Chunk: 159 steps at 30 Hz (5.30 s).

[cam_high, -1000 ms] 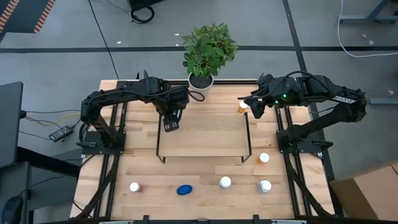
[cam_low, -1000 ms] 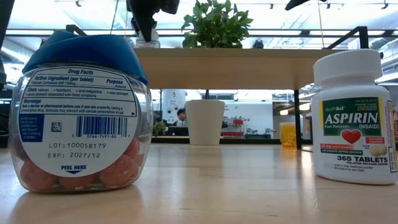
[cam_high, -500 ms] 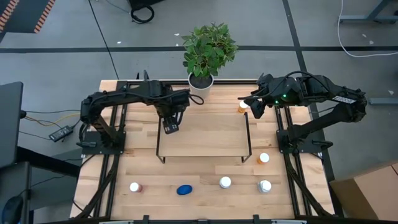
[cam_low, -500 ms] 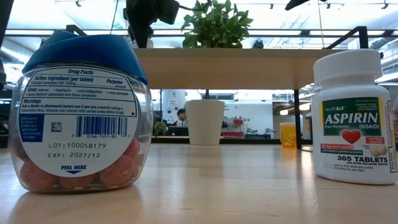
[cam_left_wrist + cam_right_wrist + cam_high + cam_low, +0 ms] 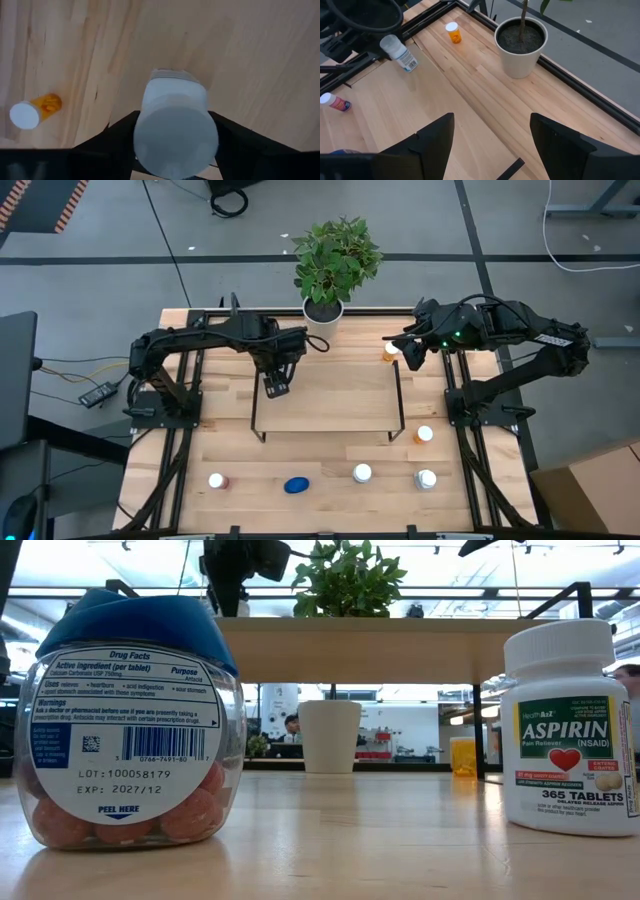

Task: Pick and place medicine bottles onto shelf by color
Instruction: Put the top left white and blue pill bottle on the shelf, then put the top left orange pill bottle on the shelf

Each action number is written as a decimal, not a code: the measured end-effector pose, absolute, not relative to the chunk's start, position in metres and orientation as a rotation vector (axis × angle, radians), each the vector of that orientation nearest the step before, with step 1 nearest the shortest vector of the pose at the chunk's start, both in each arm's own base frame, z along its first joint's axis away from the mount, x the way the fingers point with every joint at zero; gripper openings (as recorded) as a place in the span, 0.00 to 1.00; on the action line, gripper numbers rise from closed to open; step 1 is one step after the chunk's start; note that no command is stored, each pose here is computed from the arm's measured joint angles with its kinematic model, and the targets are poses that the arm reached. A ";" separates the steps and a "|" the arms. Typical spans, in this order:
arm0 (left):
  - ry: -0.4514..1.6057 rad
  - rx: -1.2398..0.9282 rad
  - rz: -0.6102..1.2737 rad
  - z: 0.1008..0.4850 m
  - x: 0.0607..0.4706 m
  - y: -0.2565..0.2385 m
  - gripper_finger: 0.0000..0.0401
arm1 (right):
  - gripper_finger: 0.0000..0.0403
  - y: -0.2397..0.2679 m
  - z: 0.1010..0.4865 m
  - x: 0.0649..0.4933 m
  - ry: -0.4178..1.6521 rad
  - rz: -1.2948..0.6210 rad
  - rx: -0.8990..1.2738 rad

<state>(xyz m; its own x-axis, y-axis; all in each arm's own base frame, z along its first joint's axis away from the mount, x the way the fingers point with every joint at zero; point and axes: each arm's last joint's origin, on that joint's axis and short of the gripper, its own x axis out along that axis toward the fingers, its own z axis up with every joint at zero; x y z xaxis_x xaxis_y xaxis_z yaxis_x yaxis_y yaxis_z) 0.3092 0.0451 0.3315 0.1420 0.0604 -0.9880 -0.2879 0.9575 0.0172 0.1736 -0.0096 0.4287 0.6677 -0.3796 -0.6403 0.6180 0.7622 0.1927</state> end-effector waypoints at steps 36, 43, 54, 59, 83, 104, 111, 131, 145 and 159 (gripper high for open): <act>1.030 -0.224 0.175 0.457 0.282 -0.003 0.77 | 0.67 -0.010 0.429 0.174 0.608 -0.590 0.447; 1.104 -0.143 0.077 0.442 0.286 -0.039 0.77 | 0.67 -0.009 0.429 0.174 0.597 -0.602 0.485; 0.982 -0.072 0.521 0.460 0.258 0.029 0.69 | 0.67 -0.004 0.429 0.174 0.556 -0.627 0.647; 0.973 -0.253 0.715 0.461 0.240 0.094 0.64 | 0.67 0.003 0.429 0.174 0.546 -0.617 0.669; 1.378 -0.652 0.815 0.266 0.217 0.216 0.88 | 0.67 0.012 0.429 0.173 0.558 -0.575 0.602; 1.422 -0.664 0.815 0.213 0.229 0.230 0.91 | 0.67 0.012 0.429 0.173 0.552 -0.584 0.623; 1.427 -0.653 0.842 0.211 0.225 0.236 0.91 | 0.67 0.012 0.429 0.173 0.548 -0.588 0.637; 1.438 -0.710 0.845 0.205 0.210 0.244 0.88 | 0.67 0.011 0.429 0.173 0.541 -0.601 0.609; 1.429 -0.688 0.831 0.198 0.213 0.240 0.88 | 0.67 0.011 0.429 0.173 0.537 -0.608 0.597; 1.435 -0.645 0.792 0.198 0.220 0.236 0.87 | 0.67 0.011 0.429 0.173 0.537 -0.608 0.597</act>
